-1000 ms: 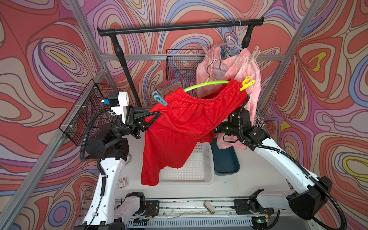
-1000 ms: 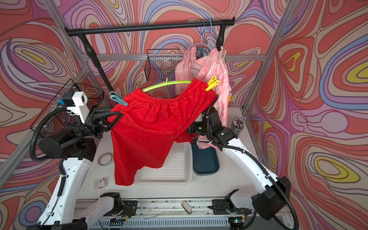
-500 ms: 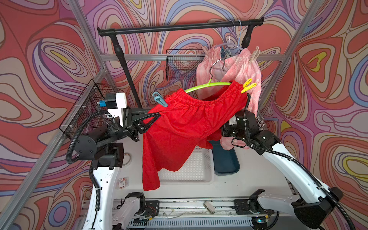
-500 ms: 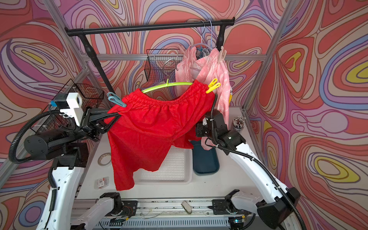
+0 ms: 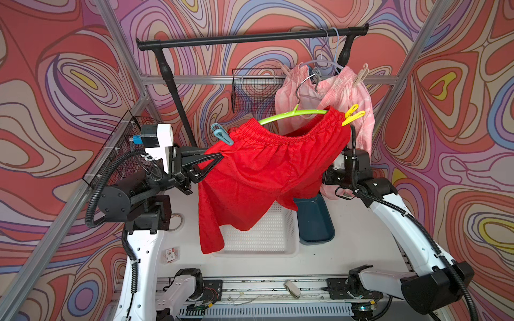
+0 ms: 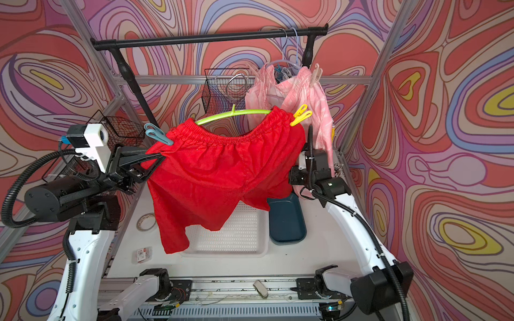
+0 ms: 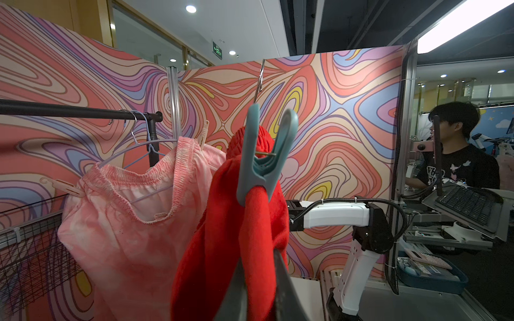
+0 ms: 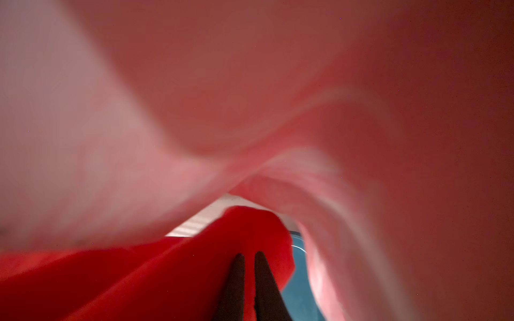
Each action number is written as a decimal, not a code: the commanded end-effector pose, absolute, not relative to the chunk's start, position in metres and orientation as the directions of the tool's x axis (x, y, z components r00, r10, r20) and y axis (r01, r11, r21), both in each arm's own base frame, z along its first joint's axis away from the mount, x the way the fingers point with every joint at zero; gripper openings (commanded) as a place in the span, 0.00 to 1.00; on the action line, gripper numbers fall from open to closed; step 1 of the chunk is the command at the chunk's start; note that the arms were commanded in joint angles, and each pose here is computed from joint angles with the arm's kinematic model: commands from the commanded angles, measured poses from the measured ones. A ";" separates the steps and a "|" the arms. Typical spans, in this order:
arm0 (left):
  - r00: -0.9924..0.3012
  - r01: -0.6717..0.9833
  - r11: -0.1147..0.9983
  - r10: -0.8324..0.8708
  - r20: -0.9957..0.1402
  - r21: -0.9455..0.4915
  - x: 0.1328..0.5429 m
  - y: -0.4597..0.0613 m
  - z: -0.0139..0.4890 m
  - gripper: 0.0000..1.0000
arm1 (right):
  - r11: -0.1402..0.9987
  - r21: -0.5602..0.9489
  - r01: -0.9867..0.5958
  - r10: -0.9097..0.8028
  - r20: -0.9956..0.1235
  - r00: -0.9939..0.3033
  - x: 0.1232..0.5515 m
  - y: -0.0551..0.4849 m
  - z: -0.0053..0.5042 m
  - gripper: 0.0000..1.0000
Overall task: Remove the clothespins securing shorts to the hanger
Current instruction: Adjust the shorts in the basket.
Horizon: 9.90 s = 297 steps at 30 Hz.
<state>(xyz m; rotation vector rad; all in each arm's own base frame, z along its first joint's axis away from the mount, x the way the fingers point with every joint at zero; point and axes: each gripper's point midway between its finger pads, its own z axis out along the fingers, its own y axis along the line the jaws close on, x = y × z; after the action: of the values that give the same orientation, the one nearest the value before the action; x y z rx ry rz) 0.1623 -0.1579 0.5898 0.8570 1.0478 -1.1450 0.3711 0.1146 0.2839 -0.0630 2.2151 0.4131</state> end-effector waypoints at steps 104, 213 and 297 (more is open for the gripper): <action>0.071 0.923 0.376 -0.387 -0.919 -0.087 0.169 -0.142 0.474 0.00 | 0.690 0.569 -0.447 -0.088 -0.548 -0.832 0.223 0.283 0.244 0.07; 0.116 0.936 0.352 -0.260 -0.959 0.018 0.157 -0.145 0.523 0.00 | 0.663 0.610 -0.434 -0.086 -0.514 -0.853 0.238 0.326 0.188 0.12; -0.031 0.929 0.338 -0.338 -0.941 -0.152 0.231 -0.220 0.431 0.00 | 0.800 0.499 -0.333 -0.085 -0.456 -0.886 0.233 0.289 0.151 0.13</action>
<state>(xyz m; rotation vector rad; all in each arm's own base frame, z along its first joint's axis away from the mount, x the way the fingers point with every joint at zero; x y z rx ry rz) 0.2525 -0.2119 0.4199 0.6212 1.1938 -1.1678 0.2925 0.2424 0.2142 0.0282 2.2909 0.7349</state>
